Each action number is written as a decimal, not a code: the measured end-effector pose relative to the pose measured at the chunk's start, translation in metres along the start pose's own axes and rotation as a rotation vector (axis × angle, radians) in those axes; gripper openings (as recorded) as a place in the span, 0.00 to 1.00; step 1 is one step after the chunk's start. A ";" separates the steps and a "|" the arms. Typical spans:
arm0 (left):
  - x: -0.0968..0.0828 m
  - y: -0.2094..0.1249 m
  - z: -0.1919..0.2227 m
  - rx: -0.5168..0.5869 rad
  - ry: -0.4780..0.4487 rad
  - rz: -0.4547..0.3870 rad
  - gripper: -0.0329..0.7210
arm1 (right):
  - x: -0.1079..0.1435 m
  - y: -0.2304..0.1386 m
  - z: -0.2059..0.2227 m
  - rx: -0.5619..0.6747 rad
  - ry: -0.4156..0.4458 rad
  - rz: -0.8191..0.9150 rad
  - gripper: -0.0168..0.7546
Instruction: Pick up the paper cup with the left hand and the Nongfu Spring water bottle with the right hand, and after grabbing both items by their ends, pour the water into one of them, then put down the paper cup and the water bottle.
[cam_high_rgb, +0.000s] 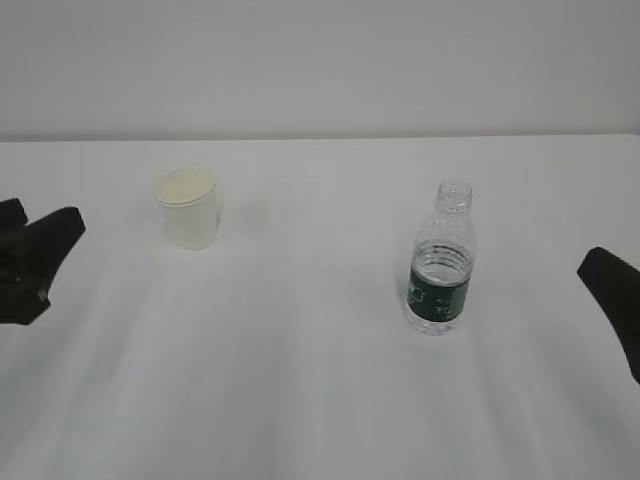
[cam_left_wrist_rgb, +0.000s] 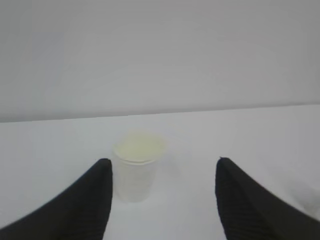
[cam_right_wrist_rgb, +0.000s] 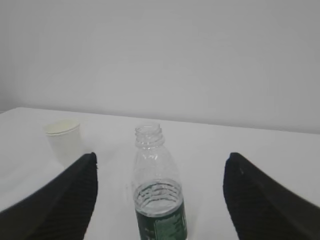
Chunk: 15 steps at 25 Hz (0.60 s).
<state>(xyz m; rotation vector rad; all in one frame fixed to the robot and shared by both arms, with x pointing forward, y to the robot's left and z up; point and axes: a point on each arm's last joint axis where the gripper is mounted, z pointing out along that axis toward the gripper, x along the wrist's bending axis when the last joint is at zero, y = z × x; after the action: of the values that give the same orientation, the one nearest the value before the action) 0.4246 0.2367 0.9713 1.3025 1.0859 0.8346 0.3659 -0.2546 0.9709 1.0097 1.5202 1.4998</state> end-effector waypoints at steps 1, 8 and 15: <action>-0.001 -0.006 0.001 0.010 -0.013 0.008 0.66 | 0.001 -0.001 0.002 -0.010 0.013 0.000 0.78; 0.001 -0.046 0.005 0.148 -0.038 0.023 0.65 | 0.000 -0.027 0.022 0.086 0.055 0.034 0.78; 0.000 -0.066 0.007 0.249 -0.073 0.036 0.64 | -0.006 -0.065 0.044 0.305 0.052 0.068 0.78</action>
<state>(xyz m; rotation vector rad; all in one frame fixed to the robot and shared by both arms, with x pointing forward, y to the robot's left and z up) 0.4249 0.2263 0.9056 1.5519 1.1378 0.6879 0.4067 -0.2427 0.9045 1.2152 1.8059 1.3745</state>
